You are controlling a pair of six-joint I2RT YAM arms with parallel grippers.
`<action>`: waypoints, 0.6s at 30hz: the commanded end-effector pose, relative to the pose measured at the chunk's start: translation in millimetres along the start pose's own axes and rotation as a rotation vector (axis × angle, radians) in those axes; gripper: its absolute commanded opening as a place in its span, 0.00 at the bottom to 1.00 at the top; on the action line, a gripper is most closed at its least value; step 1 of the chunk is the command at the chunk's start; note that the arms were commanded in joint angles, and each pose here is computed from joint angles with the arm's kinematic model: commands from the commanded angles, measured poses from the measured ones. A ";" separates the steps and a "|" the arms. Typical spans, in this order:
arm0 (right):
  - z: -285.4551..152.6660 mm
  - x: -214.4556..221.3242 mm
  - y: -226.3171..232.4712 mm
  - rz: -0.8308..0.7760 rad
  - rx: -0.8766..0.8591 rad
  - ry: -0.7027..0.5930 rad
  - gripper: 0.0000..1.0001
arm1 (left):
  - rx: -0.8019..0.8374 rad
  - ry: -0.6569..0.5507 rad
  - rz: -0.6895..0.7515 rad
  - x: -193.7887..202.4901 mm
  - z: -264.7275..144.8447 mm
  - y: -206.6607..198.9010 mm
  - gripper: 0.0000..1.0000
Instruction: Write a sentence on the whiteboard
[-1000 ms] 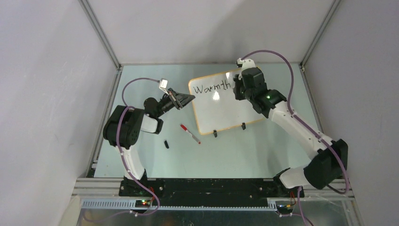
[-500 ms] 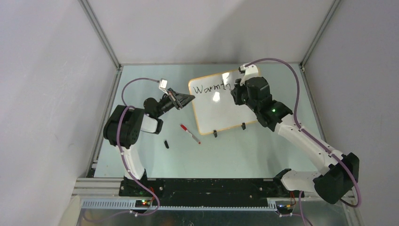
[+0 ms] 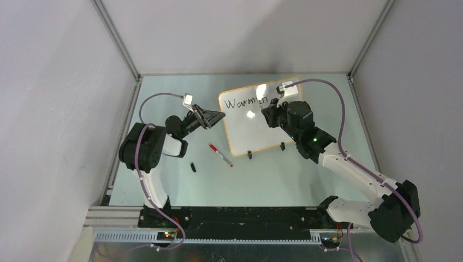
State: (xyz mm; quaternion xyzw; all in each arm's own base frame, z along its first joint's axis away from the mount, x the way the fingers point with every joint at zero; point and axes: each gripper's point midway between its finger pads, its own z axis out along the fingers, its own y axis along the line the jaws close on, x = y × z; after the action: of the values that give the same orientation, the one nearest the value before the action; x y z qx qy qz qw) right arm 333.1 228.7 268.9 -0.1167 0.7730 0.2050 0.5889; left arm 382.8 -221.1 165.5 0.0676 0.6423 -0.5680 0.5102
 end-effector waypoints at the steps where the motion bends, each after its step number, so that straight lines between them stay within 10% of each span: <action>1: -3.5 -22.6 11.9 0.073 -0.025 -0.121 0.00 | 0.027 -0.060 0.089 -19.8 -1.6 -12.7 0.45; 18: -2.3 -23.5 33.5 0.081 -0.111 -0.142 0.00 | 0.028 -0.048 0.063 -14.9 -4.3 -14.5 0.50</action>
State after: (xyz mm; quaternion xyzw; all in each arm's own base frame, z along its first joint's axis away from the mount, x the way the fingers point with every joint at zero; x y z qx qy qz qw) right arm 326.6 249.7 273.0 -0.1003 0.7465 0.2549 0.6064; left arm 382.4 -219.1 163.5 0.0643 0.6443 -0.5654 0.5109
